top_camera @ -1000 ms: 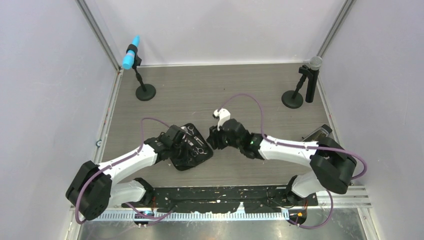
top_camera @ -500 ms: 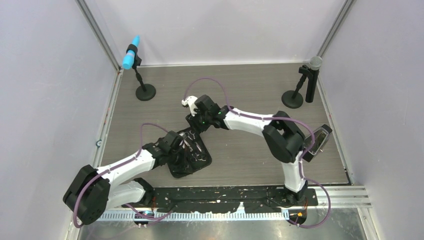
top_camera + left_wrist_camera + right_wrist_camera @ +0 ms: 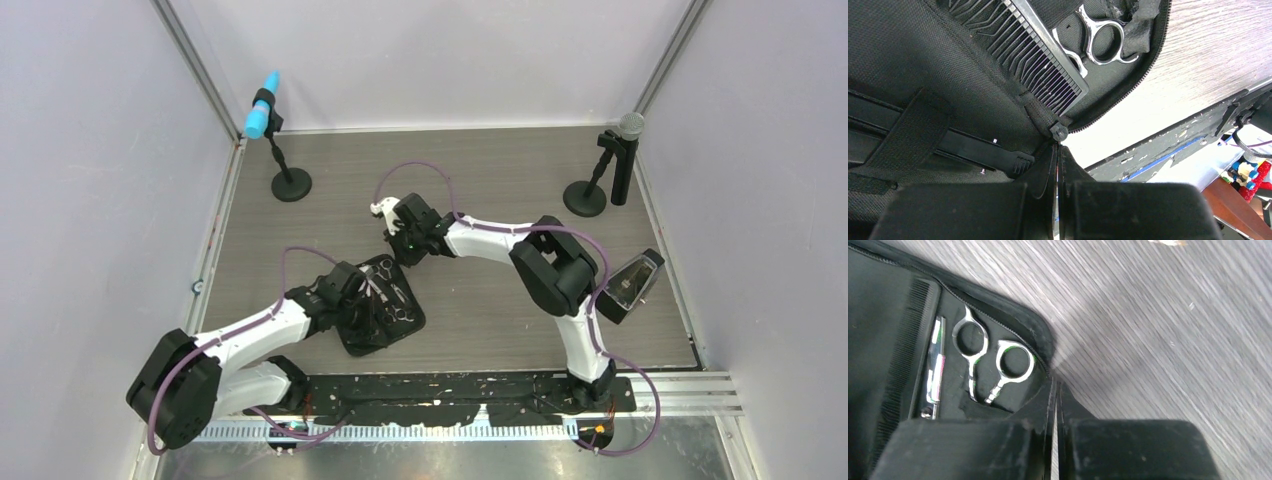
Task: Sort the hair-cutting tools
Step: Place the comb in the hairdressing tool bag.
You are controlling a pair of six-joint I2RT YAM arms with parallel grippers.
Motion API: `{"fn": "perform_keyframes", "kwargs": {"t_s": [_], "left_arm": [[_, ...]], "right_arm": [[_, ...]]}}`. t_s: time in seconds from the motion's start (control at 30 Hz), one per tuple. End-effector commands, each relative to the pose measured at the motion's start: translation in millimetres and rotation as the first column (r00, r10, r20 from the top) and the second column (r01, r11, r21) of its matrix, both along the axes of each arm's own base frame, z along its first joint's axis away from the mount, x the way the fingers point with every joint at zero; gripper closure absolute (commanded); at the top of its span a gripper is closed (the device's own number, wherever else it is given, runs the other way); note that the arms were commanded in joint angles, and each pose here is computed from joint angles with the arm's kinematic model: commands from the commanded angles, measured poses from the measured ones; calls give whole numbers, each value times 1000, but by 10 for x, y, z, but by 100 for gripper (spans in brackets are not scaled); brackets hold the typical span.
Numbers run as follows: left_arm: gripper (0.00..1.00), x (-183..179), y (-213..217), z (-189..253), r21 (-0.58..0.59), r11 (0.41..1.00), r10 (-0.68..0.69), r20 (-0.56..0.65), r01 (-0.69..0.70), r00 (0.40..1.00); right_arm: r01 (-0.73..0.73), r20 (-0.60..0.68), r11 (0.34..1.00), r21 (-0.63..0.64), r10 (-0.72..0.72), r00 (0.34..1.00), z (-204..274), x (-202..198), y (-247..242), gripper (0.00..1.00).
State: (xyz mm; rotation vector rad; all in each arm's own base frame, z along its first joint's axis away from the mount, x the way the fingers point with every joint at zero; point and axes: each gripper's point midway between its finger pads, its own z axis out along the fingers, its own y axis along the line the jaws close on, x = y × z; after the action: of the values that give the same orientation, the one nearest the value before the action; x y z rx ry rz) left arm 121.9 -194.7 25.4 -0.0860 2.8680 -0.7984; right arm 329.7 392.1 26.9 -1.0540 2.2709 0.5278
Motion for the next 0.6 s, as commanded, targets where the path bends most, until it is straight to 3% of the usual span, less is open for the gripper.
{"fn": "perform_keyframes", "kwargs": {"t_s": [0.0, 0.17, 0.27, 0.43, 0.57], "left_arm": [[100, 20, -73, 115, -44, 999, -21, 17, 22, 1000], [100, 64, -171, 199, -76, 997, -31, 11, 31, 999], [100, 66, -203, 220, -77, 995, -62, 7, 62, 998], [100, -13, -197, 202, -49, 989, -141, -8, 141, 990], [100, -22, -171, 164, -38, 991, -127, -5, 127, 992]], "right_arm": [[122, 50, 992, 43, -124, 991, 193, 180, -245, 95], [420, 109, 907, -14, -416, 903, 161, 380, -957, 95], [532, 74, 846, 36, -533, 843, 245, 408, -1275, 95], [356, 63, 920, 162, -369, 927, 520, 203, -1149, 91], [165, 60, 950, 265, -187, 980, 864, 154, -790, 65]]}}
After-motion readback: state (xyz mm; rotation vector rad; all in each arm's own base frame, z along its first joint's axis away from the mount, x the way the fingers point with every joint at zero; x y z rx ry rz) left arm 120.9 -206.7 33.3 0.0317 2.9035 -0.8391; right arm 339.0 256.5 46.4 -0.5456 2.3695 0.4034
